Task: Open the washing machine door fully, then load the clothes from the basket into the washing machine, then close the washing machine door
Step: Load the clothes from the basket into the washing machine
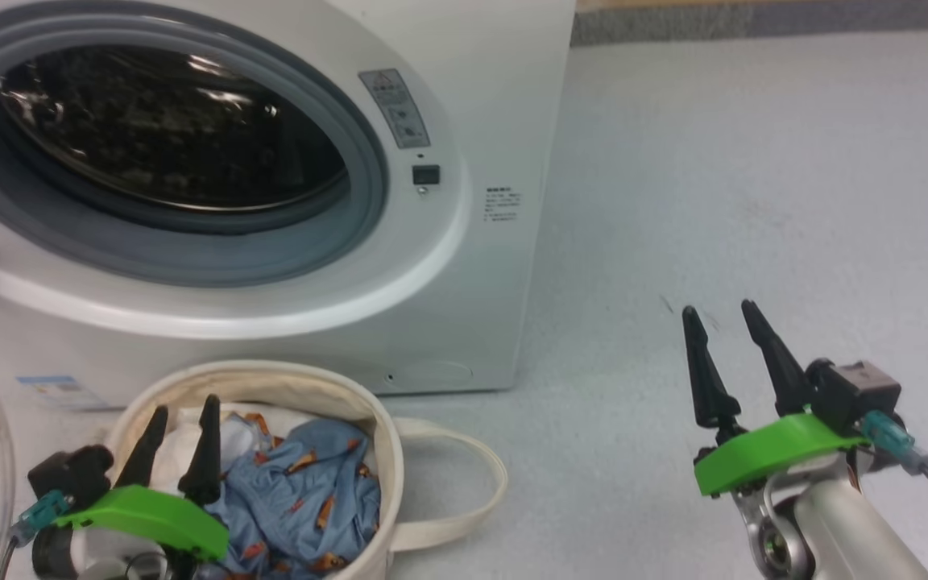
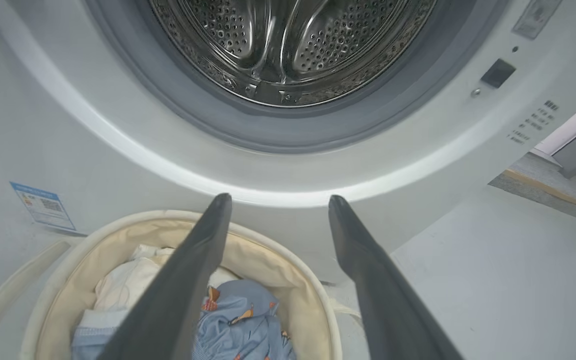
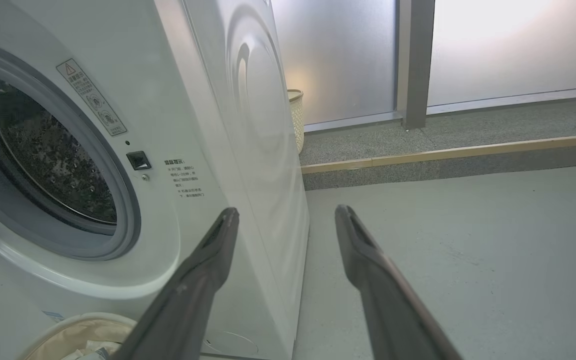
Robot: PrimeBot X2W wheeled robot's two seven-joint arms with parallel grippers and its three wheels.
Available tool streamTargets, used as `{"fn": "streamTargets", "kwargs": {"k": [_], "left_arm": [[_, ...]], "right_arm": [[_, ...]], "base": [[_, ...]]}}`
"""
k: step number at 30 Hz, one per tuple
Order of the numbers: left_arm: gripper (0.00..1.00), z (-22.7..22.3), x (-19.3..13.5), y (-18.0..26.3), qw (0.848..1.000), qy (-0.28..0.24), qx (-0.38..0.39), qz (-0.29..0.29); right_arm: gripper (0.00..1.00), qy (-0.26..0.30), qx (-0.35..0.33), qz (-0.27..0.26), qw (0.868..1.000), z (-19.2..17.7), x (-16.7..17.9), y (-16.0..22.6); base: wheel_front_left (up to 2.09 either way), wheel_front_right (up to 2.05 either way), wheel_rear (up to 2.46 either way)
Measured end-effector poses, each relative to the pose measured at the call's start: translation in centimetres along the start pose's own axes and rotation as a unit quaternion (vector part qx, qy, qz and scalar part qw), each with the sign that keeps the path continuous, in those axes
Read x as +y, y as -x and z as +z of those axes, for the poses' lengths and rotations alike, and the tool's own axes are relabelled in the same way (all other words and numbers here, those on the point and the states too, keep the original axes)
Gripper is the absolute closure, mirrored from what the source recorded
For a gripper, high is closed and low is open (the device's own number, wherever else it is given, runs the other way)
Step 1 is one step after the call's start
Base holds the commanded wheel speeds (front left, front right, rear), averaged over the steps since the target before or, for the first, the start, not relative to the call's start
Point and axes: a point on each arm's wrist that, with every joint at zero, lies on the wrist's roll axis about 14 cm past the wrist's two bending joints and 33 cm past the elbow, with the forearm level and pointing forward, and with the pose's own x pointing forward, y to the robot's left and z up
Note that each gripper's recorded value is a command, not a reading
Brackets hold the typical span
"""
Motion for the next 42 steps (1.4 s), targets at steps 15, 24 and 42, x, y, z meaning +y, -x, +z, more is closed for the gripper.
{"fn": "streamTargets", "kwargs": {"k": [15, 24, 42], "left_arm": [[0.0, -12.9, 1.3, -3.3, 0.973, 0.025, 0.223, 0.052], [0.0, -18.2, 1.6, -4.2, 0.95, -0.004, 0.308, 0.043], [0.0, -26.3, 2.0, -5.8, 0.896, -0.135, 0.422, -0.033]], "right_arm": [[0.0, 0.02, 0.032, -0.029, 0.999, -2.7, -3.8, -2.3], [0.0, 0.033, 0.057, -0.04, 0.997, -5.2, -5.6, -3.6], [0.0, 0.063, 0.098, -0.065, 0.991, -9.8, -9.3, -5.1]], "base": [[0.0, 0.0, 0.0], [0.0, 0.0, 0.0], [0.0, 0.0, 0.0]]}}
